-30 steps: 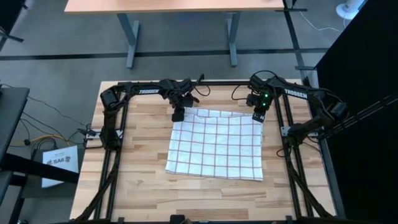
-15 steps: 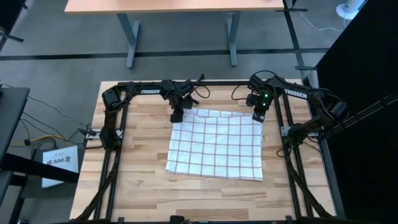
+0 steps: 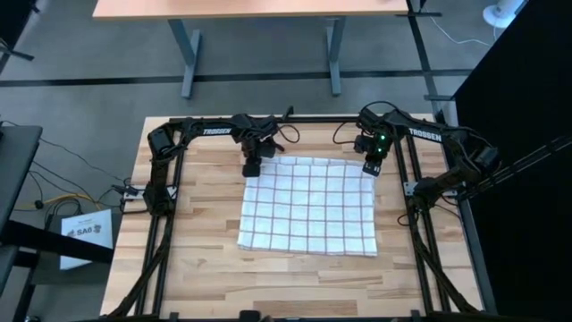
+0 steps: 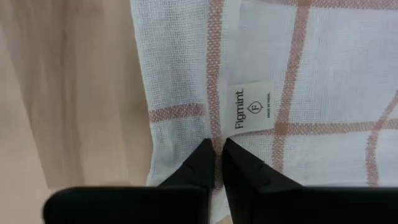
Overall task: Roll towel
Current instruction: Fold the white striped towel
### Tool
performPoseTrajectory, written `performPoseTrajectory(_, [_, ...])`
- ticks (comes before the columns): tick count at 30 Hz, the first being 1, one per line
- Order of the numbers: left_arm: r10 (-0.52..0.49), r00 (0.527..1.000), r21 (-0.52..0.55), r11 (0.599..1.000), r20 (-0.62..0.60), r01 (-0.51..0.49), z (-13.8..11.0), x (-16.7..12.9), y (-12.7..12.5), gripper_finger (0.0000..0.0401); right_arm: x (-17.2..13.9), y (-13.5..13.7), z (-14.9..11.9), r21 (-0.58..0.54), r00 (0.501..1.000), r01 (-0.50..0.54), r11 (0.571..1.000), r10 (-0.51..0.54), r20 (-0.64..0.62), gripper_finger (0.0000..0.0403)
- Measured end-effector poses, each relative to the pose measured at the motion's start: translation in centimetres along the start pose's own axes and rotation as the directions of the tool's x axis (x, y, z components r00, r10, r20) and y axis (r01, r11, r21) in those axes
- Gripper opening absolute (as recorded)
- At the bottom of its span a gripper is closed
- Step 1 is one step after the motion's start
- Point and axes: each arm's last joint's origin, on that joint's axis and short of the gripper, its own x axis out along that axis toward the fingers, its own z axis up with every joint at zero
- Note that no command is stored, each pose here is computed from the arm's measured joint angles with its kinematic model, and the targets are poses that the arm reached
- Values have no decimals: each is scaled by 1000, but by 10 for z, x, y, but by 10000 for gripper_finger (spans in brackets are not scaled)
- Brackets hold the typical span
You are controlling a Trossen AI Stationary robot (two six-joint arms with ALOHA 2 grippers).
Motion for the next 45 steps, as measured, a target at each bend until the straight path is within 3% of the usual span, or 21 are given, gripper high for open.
performPoseTrajectory(7, [1, 1000, -18, 1000, -30, -2, -4, -7, -3, 16, 0, 0, -1, 0, 1000, -6, 1000, 6, -9, 0])
performPoseTrajectory(18, [123, 992, -23, 992, 21, -122, -8, -44, -6, 18, 0, -1, 2, -4, 1000, 8, 1000, -8, 20, 0])
performPoseTrajectory(25, [155, 987, -82, 985, 45, -151, -14, -59, -4, 18, -21, -1, 9, -9, 995, 41, 999, -40, 92, 0])
performPoseTrajectory(34, [200, 972, -111, 976, 121, -187, -18, -94, -21, 17, -57, 9, 3, 5, 979, 79, 997, -78, 187, 0])
performPoseTrajectory(45, [255, 937, -148, 963, 239, -224, -34, -149, -58, 17, -79, 34, -19, -7, 970, 85, 996, -81, 230, 0])
